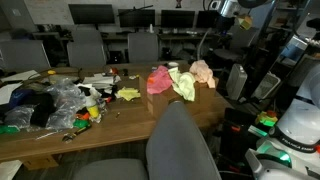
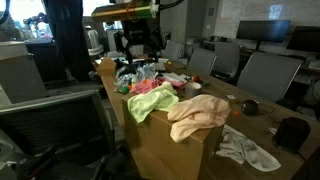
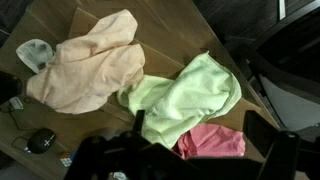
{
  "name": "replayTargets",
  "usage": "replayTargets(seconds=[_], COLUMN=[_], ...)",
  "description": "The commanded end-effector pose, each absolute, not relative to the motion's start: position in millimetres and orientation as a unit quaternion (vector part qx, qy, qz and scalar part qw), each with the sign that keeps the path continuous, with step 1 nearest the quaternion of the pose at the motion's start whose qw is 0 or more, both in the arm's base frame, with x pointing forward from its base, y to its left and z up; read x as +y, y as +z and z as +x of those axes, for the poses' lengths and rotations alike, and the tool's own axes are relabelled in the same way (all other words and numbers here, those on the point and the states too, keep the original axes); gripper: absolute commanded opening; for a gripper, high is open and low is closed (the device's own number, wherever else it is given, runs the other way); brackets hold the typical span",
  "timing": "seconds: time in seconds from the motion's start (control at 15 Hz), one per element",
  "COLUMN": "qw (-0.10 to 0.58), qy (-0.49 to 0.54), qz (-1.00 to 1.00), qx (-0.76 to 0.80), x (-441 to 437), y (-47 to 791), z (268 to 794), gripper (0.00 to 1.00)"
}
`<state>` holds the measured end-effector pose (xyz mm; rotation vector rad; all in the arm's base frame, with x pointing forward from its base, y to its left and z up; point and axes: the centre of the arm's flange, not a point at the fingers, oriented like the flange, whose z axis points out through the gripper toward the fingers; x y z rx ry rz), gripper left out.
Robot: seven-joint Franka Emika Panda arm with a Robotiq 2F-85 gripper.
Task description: Hang the peach and yellow shirts on the back of the chair
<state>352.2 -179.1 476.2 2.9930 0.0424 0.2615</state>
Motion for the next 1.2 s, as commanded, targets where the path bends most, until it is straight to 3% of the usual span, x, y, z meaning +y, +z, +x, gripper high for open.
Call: replayTargets(seconds=[0.0, 0.4, 1.13], qw=[0.069, 0.071, 0.07], qy=[0.089, 0.096, 0.149], qz=[0.993, 0.993, 0.983], qx=[0.014, 0.012, -0.082], x=[-180, -182, -255], y=[479, 486, 538], z=[353, 356, 420], gripper=[1.0, 1.0, 1.0])
